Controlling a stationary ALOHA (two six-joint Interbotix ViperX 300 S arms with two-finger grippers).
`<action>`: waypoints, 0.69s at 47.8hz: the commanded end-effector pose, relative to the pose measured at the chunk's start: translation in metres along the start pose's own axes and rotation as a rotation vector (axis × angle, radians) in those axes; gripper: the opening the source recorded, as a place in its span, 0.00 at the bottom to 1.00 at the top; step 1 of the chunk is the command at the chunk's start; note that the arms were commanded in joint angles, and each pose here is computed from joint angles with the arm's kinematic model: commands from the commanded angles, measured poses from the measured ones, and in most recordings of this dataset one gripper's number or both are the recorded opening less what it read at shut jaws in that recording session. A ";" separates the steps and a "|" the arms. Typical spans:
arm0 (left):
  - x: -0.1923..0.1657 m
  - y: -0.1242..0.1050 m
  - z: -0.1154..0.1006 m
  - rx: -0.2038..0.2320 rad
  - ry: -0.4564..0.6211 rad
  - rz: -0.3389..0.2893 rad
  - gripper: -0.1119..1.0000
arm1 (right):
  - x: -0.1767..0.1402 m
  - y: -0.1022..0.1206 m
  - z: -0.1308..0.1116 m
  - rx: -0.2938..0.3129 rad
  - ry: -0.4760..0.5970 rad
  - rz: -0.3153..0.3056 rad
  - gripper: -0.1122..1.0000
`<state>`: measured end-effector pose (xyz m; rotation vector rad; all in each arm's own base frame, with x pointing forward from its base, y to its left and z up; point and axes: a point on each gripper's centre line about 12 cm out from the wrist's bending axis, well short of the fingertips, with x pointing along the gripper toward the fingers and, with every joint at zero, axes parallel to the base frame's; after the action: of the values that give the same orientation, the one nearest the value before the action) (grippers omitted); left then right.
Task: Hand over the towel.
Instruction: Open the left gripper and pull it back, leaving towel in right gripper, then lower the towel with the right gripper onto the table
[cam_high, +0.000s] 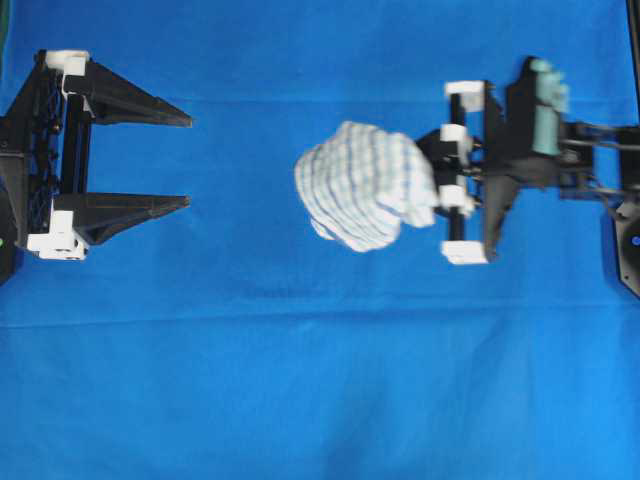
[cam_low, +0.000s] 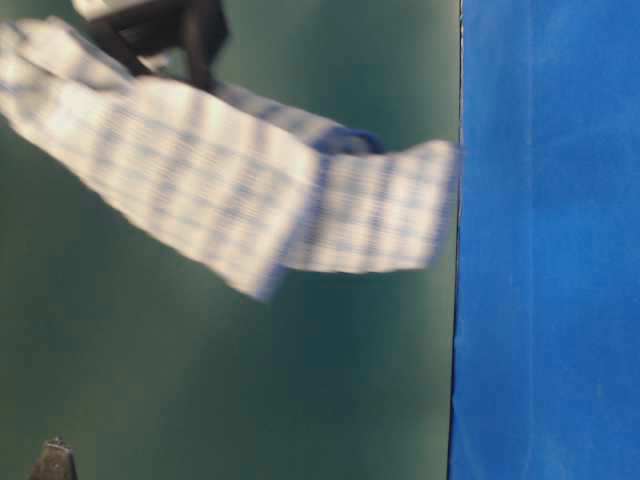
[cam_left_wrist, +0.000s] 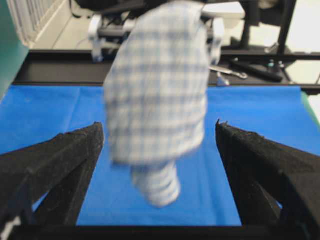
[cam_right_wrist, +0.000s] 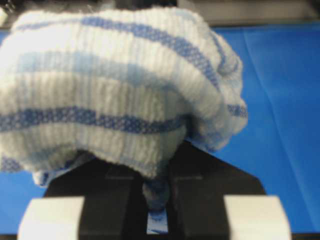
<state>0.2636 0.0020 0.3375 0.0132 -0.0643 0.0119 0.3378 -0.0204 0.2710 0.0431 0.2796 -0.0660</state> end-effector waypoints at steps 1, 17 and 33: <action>0.001 0.000 0.007 -0.002 -0.021 -0.001 0.94 | 0.016 -0.010 0.002 0.015 0.073 -0.028 0.17; 0.001 0.000 0.006 -0.002 -0.021 -0.001 0.94 | 0.086 -0.031 -0.073 0.038 0.473 -0.077 0.17; 0.001 0.000 0.006 0.000 -0.021 -0.001 0.94 | 0.102 -0.032 -0.115 0.046 0.620 -0.079 0.17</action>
<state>0.2640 0.0020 0.3371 0.0132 -0.0627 0.0119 0.3972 -0.0518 0.1196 0.0958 0.9291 -0.1355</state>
